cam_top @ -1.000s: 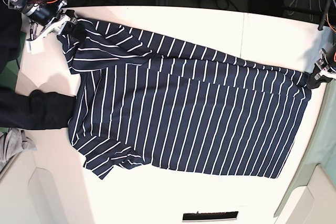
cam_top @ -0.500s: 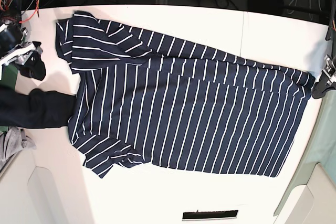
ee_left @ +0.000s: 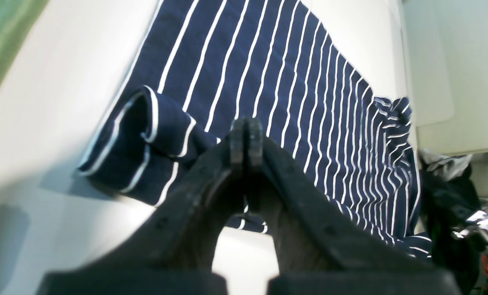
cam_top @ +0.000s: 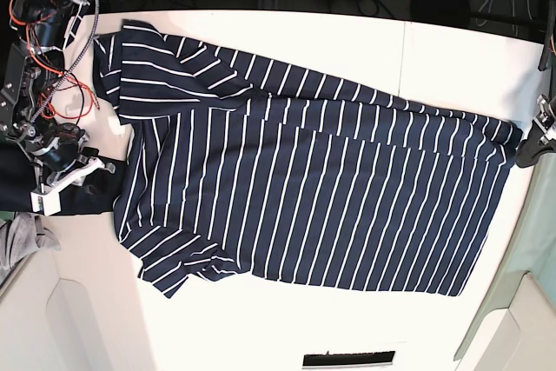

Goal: Layout the t-shirt on the table in an organized manner, then fold the t-shirt properly
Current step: 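Release the shirt and reposition the right gripper along the shirt edge, then grasp the shirt side edge with both grippers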

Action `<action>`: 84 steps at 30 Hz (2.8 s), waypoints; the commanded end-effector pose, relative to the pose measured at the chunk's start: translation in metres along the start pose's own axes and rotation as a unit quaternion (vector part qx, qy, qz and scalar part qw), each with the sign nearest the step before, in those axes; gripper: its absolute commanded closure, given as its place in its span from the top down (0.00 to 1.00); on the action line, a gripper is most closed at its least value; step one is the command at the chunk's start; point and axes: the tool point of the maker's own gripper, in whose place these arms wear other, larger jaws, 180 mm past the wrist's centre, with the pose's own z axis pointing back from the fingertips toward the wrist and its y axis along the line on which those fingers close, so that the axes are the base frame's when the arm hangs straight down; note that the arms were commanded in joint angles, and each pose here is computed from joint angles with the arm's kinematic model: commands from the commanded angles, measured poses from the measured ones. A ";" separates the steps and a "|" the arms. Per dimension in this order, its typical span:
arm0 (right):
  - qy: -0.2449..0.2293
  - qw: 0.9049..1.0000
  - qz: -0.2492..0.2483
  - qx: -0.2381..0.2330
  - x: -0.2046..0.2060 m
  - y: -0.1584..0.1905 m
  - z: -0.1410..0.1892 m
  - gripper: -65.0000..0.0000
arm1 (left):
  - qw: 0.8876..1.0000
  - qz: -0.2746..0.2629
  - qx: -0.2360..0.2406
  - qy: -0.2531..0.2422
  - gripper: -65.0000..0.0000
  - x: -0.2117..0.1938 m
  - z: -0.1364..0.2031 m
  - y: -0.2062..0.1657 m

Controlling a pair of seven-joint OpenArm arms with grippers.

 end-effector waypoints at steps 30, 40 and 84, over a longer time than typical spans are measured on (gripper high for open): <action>-0.101 0.987 -0.122 -0.008 0.071 -0.089 0.089 0.31 | 0.997 -0.055 -0.046 0.004 0.00 0.022 0.001 -0.039; -0.088 0.988 -0.119 0.035 0.037 -0.025 0.034 0.54 | 0.986 -0.160 -0.047 -0.004 0.31 0.032 -0.018 -0.070; -0.063 0.988 -0.079 0.116 0.027 0.055 0.043 0.21 | 0.961 -0.273 0.006 0.048 0.00 -0.002 -0.050 -0.061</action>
